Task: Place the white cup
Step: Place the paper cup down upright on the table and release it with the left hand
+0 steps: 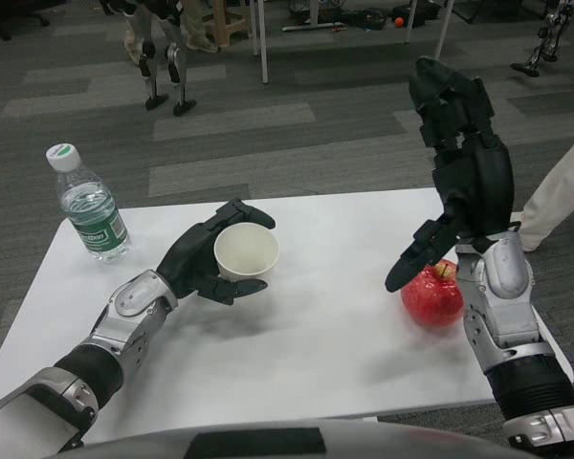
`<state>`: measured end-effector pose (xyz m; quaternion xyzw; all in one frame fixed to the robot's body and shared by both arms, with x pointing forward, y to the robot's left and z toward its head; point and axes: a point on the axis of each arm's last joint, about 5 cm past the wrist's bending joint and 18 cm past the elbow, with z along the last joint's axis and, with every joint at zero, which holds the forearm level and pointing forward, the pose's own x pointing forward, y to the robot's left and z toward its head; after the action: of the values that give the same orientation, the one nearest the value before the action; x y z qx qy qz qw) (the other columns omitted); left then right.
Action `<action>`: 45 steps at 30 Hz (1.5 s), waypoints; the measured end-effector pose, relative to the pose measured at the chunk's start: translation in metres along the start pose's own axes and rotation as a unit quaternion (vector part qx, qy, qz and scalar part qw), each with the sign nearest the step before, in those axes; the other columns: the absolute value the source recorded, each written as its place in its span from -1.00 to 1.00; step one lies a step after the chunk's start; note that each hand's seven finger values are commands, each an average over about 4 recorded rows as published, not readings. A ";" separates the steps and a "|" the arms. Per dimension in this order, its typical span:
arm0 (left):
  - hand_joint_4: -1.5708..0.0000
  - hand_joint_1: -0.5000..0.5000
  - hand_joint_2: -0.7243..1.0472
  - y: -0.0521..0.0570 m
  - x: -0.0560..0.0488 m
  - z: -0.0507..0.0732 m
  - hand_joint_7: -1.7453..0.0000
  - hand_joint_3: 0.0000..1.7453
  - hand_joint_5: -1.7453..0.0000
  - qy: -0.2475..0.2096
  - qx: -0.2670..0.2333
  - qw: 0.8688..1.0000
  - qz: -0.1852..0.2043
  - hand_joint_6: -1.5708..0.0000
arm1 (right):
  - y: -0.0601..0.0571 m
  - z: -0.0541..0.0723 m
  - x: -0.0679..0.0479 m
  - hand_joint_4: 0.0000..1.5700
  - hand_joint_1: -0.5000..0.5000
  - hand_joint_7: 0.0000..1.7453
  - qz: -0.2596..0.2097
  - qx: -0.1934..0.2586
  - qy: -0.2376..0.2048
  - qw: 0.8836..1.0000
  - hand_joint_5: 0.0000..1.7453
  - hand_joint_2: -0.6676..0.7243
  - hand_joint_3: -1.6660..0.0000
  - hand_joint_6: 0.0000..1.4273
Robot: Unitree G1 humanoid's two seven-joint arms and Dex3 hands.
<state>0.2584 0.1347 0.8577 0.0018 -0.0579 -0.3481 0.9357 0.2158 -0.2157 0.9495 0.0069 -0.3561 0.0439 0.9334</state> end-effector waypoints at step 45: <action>1.00 -1.00 1.00 0.007 -0.002 0.000 -0.40 0.15 -1.00 0.048 0.002 0.999 -0.015 0.88 | 0.000 0.000 0.000 -1.00 -0.25 -0.36 0.000 0.000 0.000 1.000 -0.86 1.00 1.00 -1.00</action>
<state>0.2618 0.1415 0.8578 0.0209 -0.0139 -0.3616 0.9320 0.2158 -0.2155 0.9494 0.0071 -0.3560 0.0441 0.9334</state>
